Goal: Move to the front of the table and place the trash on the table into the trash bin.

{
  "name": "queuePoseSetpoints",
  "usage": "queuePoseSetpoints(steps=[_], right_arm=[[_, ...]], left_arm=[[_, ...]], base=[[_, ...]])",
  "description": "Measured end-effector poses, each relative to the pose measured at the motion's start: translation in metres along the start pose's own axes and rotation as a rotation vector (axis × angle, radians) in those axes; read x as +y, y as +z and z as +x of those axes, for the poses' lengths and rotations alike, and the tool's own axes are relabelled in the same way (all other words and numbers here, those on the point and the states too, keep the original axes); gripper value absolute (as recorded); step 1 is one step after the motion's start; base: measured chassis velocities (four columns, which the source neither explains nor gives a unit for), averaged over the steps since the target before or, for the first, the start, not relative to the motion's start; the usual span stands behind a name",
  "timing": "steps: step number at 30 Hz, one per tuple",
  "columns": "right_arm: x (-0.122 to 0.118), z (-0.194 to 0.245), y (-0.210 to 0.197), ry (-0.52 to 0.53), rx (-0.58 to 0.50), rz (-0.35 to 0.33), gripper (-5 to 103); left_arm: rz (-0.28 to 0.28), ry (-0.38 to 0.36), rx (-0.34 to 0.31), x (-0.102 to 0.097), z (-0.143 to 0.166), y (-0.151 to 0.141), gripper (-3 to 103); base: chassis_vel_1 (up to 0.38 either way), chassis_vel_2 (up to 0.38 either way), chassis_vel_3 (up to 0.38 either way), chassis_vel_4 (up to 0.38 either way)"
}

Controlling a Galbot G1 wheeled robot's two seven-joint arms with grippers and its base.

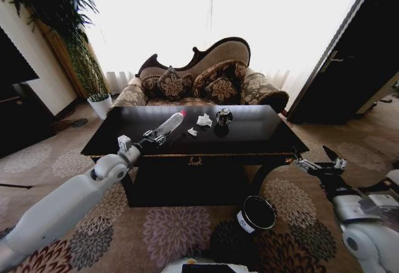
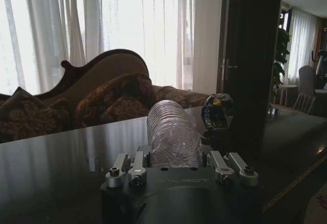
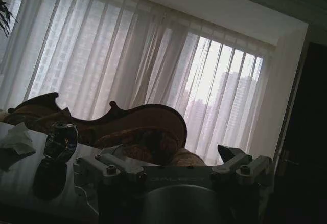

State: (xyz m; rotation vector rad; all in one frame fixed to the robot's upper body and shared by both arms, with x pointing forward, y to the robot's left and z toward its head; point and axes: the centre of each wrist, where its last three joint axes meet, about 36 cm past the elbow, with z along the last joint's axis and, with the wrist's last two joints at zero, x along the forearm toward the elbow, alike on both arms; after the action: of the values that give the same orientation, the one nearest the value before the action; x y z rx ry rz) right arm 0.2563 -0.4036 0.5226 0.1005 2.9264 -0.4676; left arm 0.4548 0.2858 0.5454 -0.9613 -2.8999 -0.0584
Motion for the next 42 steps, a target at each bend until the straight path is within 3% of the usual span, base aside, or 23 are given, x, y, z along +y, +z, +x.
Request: queuePoseSetpoints(steps=[2,4,7,8,10,12,13,15,17,18,20,26,29,35,42], right_arm=[[0.001,0.003,0.002,-0.010,-0.048,0.126,100],[0.002,0.004,0.002,-0.014,-0.062,0.165,100],[0.007,0.016,0.004,-0.054,-0.118,0.362,100],[0.007,0.016,0.004,-0.054,-0.118,0.362,100],[0.010,0.022,0.005,-0.068,-0.140,0.442,100],[0.014,0.030,0.010,-0.103,-0.178,0.607,100],[0.014,0.030,0.010,-0.103,-0.178,0.607,100],[0.017,0.034,0.017,-0.140,-0.217,0.730,100],[0.018,0.035,0.022,-0.157,-0.243,0.797,100],[0.018,0.035,0.022,-0.157,-0.243,0.797,100],[0.019,0.033,0.026,-0.181,-0.285,0.880,100],[0.018,0.030,0.031,-0.199,-0.319,0.952,100],[0.021,0.028,0.041,-0.211,-0.322,0.987,100],[0.029,0.028,0.051,-0.215,-0.309,0.985,100],[0.043,0.030,0.058,-0.227,-0.298,0.972,100]], left_arm=[[0.029,0.033,0.002,-0.014,0.004,-0.008,45],[0.037,0.045,0.003,-0.018,0.005,-0.010,45],[0.071,0.122,0.004,-0.046,0.006,-0.022,45],[0.071,0.122,0.004,-0.046,0.006,-0.022,45],[0.072,0.154,0.010,-0.056,0.005,-0.024,45],[0.079,0.207,0.019,-0.072,0.005,-0.028,45],[0.079,0.207,0.019,-0.072,0.005,-0.028,45],[0.092,0.266,0.033,-0.086,0.005,-0.034,45],[0.098,0.298,0.040,-0.092,0.003,-0.036,45],[0.098,0.298,0.040,-0.092,0.003,-0.036,45],[0.124,0.345,0.047,-0.102,-0.004,-0.041,45],[0.171,0.419,0.058,-0.118,-0.012,-0.052,45],[0.212,0.490,0.076,-0.138,-0.018,-0.054,45],[0.254,0.520,0.110,-0.156,-0.025,-0.041,44],[0.265,0.530,0.118,-0.164,-0.033,-0.030,44]], base=[[0.000,0.000,0.000,0.000],[0.000,0.000,0.000,0.000],[0.000,0.000,0.000,0.000],[0.000,0.000,0.000,0.000],[0.000,0.000,0.000,0.000],[0.000,0.000,0.000,0.000],[0.000,0.000,0.000,0.000],[0.000,0.000,0.000,0.000],[0.000,0.000,0.000,0.000],[0.000,0.000,0.000,0.000],[0.000,0.000,0.000,0.000],[0.000,0.000,0.000,0.000],[0.000,0.000,0.000,0.000],[0.000,0.000,0.000,0.000],[0.000,0.000,0.000,0.000]])
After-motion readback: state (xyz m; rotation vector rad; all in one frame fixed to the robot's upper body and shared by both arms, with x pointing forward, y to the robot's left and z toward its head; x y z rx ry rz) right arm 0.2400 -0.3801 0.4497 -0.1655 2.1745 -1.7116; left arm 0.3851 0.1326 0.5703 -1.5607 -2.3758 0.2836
